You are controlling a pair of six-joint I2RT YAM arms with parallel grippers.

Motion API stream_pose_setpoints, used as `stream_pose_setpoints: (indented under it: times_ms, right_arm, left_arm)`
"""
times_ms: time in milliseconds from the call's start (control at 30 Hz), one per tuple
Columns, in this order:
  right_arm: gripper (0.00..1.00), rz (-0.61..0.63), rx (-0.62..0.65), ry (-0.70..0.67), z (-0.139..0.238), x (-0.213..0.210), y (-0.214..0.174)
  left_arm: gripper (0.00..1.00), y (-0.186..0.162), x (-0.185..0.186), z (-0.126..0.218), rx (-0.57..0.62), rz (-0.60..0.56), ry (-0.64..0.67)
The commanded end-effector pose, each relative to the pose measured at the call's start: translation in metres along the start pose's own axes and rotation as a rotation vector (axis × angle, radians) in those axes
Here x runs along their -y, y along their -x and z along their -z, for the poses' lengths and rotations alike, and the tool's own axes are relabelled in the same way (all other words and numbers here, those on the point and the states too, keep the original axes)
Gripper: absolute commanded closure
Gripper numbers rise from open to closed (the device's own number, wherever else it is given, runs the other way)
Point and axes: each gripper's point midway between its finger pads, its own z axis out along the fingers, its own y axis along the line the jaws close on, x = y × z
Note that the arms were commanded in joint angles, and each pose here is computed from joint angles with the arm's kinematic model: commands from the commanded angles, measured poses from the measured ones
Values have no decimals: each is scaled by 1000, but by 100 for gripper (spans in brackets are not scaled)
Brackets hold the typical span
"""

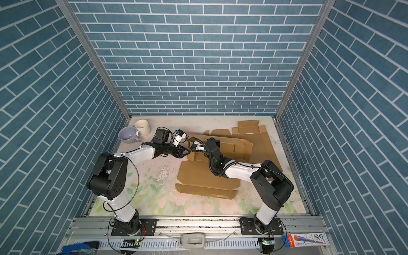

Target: Fold the paper box

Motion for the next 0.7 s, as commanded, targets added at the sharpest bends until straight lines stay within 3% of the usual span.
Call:
stream_pose_setpoints:
  times_ms: [0, 167, 400, 667]
  right_arm:
    - [100, -19, 17, 18, 2, 1, 4]
    - [100, -28, 21, 19, 3, 2, 6]
    - [100, -42, 24, 25, 8, -2, 8]
    - [100, -57, 29, 31, 13, -7, 12]
  left_arm:
    - [39, 24, -2, 1, 108, -19, 61]
    - [50, 33, -11, -1, 203, 6, 144]
    - [74, 31, -16, -9, 230, -16, 247]
    - [84, 29, -18, -13, 238, -62, 421]
